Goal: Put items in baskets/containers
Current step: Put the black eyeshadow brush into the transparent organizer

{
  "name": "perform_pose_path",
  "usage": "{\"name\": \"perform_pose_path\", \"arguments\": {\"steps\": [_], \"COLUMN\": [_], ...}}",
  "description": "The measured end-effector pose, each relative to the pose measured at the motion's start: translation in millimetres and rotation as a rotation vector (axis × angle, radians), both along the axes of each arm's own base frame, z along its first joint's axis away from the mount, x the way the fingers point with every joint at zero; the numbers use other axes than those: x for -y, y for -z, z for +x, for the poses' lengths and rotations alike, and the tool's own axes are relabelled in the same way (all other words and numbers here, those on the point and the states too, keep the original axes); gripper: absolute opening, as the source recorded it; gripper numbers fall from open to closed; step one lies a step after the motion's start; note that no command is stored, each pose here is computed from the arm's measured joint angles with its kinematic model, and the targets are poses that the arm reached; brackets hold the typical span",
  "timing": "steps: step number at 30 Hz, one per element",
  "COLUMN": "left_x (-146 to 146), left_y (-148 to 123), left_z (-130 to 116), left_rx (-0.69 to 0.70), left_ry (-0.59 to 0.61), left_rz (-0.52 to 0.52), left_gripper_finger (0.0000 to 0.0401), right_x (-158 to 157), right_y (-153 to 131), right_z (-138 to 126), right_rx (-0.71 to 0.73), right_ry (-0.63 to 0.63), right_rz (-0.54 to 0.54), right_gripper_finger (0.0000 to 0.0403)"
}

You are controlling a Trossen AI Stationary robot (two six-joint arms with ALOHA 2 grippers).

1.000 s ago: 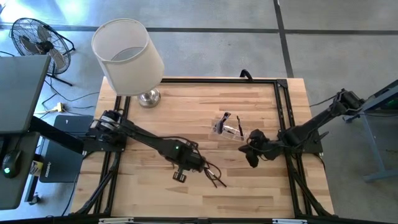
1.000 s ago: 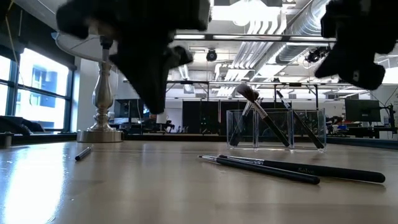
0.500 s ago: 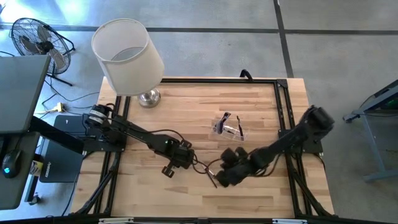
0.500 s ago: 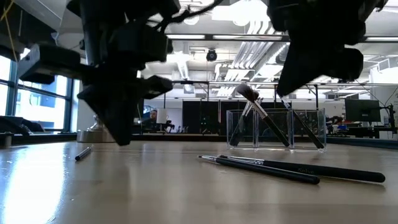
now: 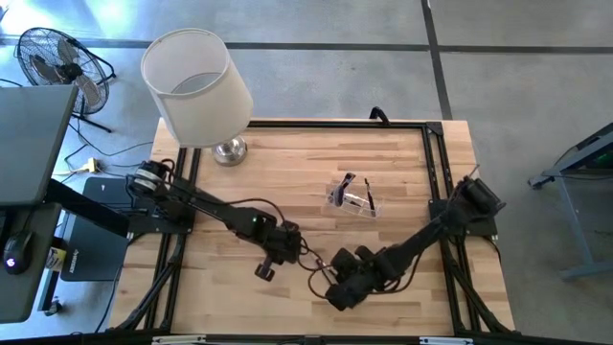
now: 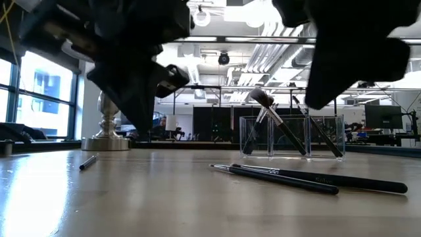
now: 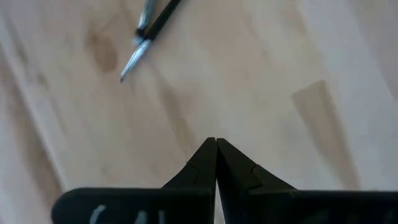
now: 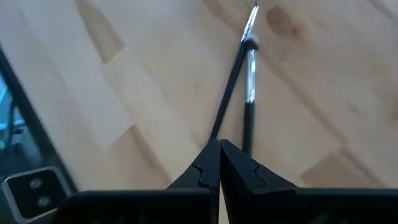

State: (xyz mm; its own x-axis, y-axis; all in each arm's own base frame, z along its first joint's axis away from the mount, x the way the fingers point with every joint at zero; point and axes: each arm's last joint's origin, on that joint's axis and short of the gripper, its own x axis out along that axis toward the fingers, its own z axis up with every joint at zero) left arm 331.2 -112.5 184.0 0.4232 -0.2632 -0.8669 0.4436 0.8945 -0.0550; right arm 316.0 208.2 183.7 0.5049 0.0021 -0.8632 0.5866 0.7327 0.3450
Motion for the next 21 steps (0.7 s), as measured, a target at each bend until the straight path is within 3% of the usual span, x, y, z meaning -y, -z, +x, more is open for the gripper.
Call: {"name": "perform_pose_path", "arguments": {"steps": [7,16,21], "left_x": [12.5,11.9,10.7], "left_y": [-13.7,-15.4,-15.4], "left_z": [5.3,8.4,8.9], "left_rx": [0.069,0.117,0.139], "left_ry": [0.014,0.03,0.049], "left_rz": [0.013,0.048,0.106], "left_gripper_finger": [0.0,0.0,0.0], "right_x": [-25.7,-31.3,-29.7], "right_y": [4.9,27.2,28.1], "right_z": [-24.0,-46.2,-45.9], "right_rx": [0.039,0.006,0.021], "right_ry": [-0.047,0.02,-0.078], "right_rz": [-0.079,-0.043,-0.132], "right_gripper_finger": [0.0,0.0,0.0]}}
